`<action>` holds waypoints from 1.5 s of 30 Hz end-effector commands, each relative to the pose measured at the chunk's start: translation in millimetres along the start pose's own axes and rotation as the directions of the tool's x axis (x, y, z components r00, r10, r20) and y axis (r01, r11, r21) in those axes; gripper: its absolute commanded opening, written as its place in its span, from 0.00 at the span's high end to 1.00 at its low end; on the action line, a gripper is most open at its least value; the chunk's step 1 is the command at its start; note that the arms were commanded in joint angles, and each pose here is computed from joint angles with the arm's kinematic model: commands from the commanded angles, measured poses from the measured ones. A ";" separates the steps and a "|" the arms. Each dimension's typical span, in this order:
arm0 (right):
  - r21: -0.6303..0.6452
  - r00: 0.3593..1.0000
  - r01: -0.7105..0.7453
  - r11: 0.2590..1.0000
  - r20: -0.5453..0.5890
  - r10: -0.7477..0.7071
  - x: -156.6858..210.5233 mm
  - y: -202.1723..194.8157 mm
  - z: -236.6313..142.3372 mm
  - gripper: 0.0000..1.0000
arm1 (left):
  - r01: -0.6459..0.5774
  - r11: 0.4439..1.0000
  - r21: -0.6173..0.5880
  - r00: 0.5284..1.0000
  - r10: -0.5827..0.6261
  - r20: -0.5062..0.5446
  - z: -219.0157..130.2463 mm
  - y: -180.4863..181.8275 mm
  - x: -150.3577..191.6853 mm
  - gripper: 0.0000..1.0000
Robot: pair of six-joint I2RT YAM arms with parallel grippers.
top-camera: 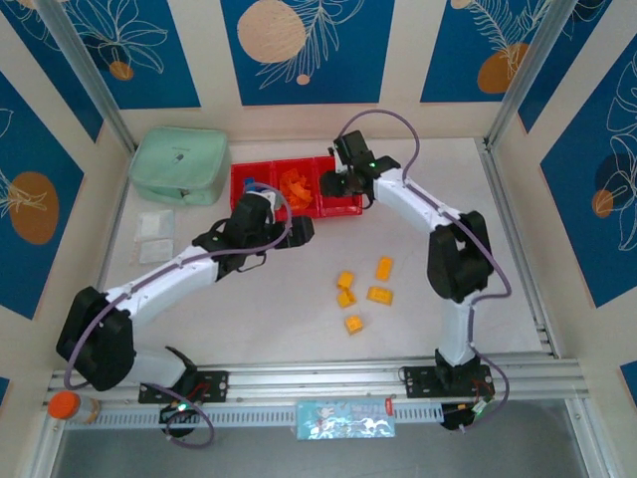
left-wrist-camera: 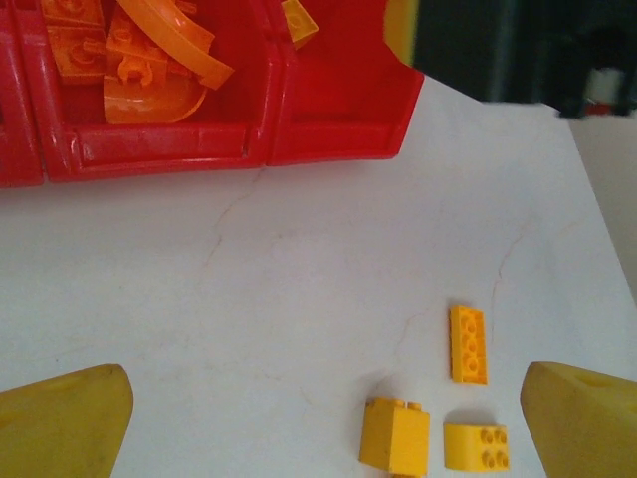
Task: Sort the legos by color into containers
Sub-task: Pick up the lego from the center of the table.
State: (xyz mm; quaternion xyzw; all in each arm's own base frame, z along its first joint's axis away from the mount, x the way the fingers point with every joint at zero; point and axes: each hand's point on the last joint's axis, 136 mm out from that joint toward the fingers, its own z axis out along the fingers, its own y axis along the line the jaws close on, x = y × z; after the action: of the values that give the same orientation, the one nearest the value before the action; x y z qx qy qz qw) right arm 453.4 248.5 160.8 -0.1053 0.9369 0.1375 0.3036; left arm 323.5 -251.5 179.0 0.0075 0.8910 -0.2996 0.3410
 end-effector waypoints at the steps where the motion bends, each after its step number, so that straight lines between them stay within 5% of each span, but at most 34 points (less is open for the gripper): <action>1: -0.042 0.999 -0.046 0.998 0.000 0.046 20.0 2.3 -23.1 0.51 | -0.001 1.000 0.017 0.999 0.002 -0.045 -5.2 1.6 18.8 0.01; 15: 0.153 0.953 -0.228 0.962 -0.165 0.252 156.4 -63.4 -43.2 0.35 | 0.029 0.999 0.041 0.996 -0.025 -0.090 14.3 -9.8 65.1 0.01; 26: 0.327 0.908 -0.271 0.905 -0.224 0.353 202.8 -103.5 -32.7 0.26 | 0.010 0.997 0.072 0.992 -0.001 -0.130 30.9 -30.3 77.4 0.01; 45: 0.377 0.882 -0.251 0.891 -0.289 0.371 226.5 -108.3 -13.7 0.49 | 0.003 0.999 0.052 0.991 0.004 -0.137 36.3 -27.3 81.6 0.01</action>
State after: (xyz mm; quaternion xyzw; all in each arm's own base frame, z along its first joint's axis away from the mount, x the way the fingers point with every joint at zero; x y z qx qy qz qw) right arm 300.2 118.3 19.5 0.0796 0.9888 0.0206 0.1244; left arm 272.7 -303.6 111.8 0.0384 0.9101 -0.3160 0.2654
